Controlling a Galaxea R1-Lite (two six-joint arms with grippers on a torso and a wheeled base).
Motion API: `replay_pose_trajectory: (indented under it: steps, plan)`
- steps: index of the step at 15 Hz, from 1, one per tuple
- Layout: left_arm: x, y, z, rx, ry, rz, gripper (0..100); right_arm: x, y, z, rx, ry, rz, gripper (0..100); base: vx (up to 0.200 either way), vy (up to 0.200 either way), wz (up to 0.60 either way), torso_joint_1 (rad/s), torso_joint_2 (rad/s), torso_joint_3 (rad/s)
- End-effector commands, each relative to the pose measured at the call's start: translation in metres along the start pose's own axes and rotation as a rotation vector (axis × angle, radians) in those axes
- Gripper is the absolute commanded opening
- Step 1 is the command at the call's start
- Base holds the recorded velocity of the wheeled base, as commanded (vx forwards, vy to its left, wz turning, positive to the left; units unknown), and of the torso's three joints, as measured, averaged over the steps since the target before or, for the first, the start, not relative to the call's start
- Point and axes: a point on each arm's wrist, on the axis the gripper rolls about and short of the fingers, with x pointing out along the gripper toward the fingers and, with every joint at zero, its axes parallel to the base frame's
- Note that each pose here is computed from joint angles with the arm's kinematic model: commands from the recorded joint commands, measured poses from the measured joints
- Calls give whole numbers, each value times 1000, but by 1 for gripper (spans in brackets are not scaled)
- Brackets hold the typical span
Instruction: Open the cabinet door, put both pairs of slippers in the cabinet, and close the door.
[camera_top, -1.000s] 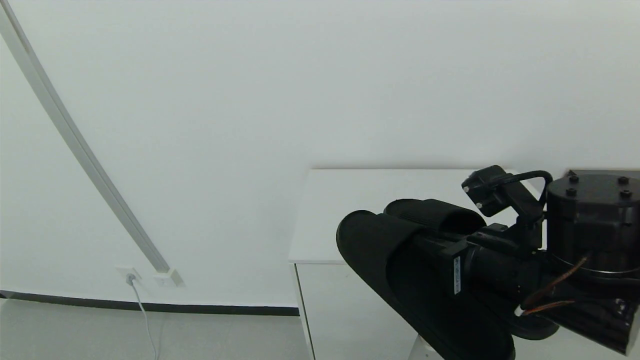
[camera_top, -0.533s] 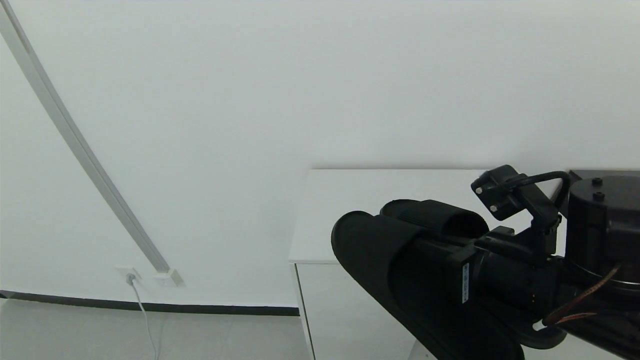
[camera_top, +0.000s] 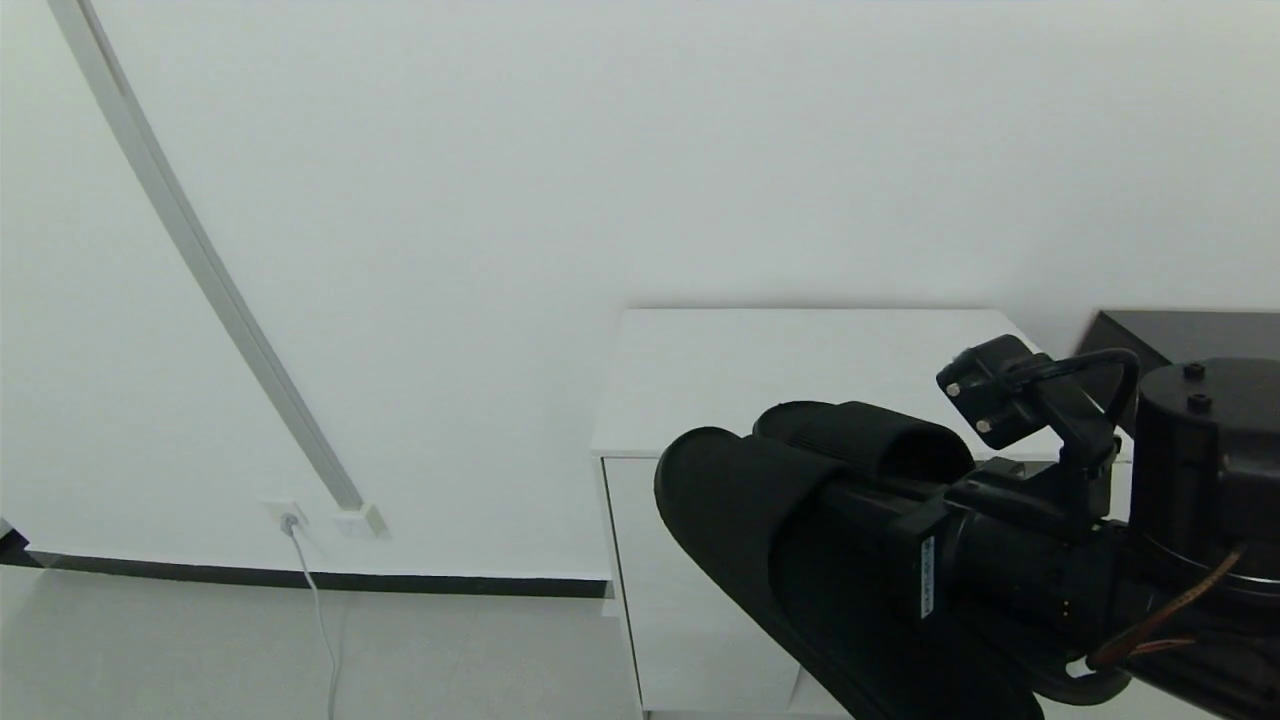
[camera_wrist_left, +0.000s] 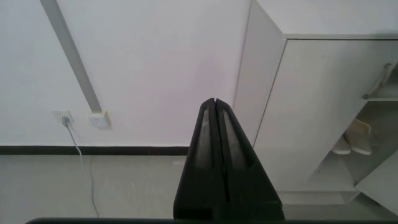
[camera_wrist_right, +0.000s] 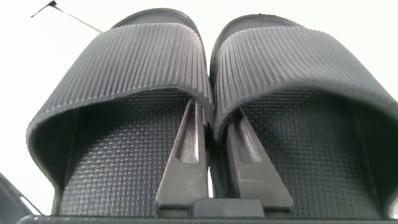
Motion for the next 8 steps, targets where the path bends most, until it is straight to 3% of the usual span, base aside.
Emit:
replay_pose_trajectory:
  steps: [1,8]
  plan:
    - [0,0,0,0,3,1,0,1,0,0,-1,0,-2,0,0,0,0,0,0,0]
    - [0,0,0,0,1,1,0,2,2,-3,-9,12,4,0,0,0,0,0,0,0]
